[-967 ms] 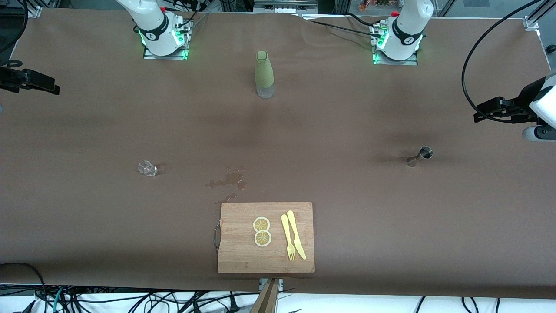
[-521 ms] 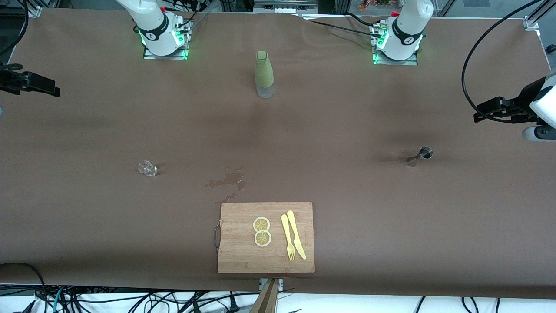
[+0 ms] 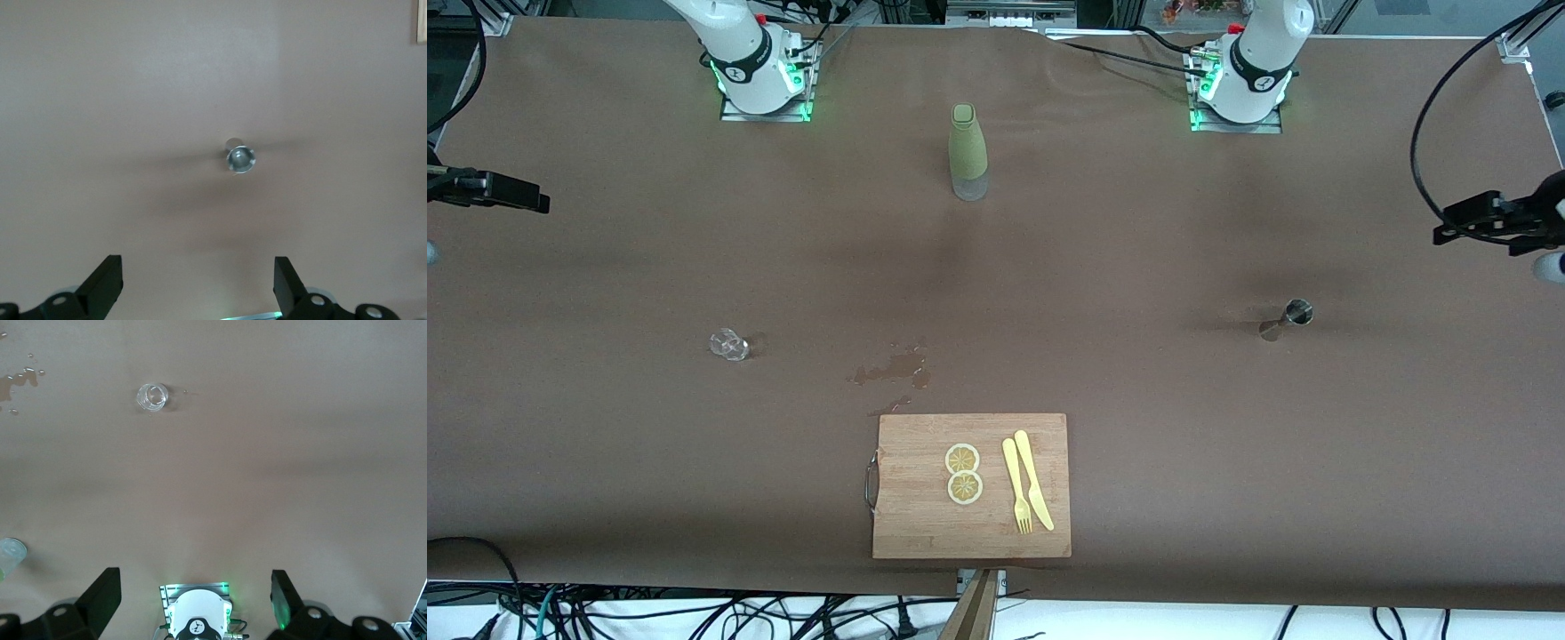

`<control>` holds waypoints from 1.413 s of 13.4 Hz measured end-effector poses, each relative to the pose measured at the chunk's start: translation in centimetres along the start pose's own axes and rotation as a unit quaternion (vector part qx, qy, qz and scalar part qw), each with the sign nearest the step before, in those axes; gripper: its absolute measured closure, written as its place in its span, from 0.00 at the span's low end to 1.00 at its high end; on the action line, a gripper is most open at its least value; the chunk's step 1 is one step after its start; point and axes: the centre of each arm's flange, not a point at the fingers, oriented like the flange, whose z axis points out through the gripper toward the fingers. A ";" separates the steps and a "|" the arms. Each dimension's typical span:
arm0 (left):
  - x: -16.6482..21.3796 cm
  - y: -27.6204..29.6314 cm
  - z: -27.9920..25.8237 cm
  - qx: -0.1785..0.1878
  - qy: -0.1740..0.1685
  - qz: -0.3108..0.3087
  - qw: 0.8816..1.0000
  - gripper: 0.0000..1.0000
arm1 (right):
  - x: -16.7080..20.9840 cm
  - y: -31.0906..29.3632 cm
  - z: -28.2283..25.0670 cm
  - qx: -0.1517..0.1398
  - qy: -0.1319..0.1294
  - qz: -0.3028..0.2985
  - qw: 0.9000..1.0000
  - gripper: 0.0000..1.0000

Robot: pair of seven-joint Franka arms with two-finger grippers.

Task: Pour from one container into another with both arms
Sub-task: 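Reach the right gripper to the beaker while the left gripper reaches the jigger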

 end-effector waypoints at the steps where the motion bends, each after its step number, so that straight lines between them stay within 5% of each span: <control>1: -0.4 -1.2 0.3 -0.002 -0.002 0.026 1.000 0.00 | 0.4 0.1 0.5 0.000 -0.005 0.001 1.000 0.00; 6: -0.1 -6.7 4.6 -0.039 -0.007 0.145 0.989 0.00 | 2.9 -0.2 3.8 0.000 -0.039 -0.048 0.998 0.00; 10: 0.9 -12.1 10.2 -0.100 0.025 0.248 0.963 0.00 | 3.8 -0.2 5.1 0.004 -0.050 -0.133 0.990 0.00; 14: 0.8 -17.1 16.9 -0.180 0.074 0.321 0.927 0.00 | 6.1 1.8 6.7 0.007 -0.025 -0.287 0.958 0.00; 17: 1.2 -20.0 23.9 -0.237 0.140 0.392 0.878 0.00 | 7.8 2.5 9.1 0.031 0.004 -0.384 0.923 0.00; 19: 1.6 -21.2 29.1 -0.268 0.186 0.432 0.841 0.00 | 9.0 3.7 12.2 0.080 0.027 -0.435 0.897 0.00</control>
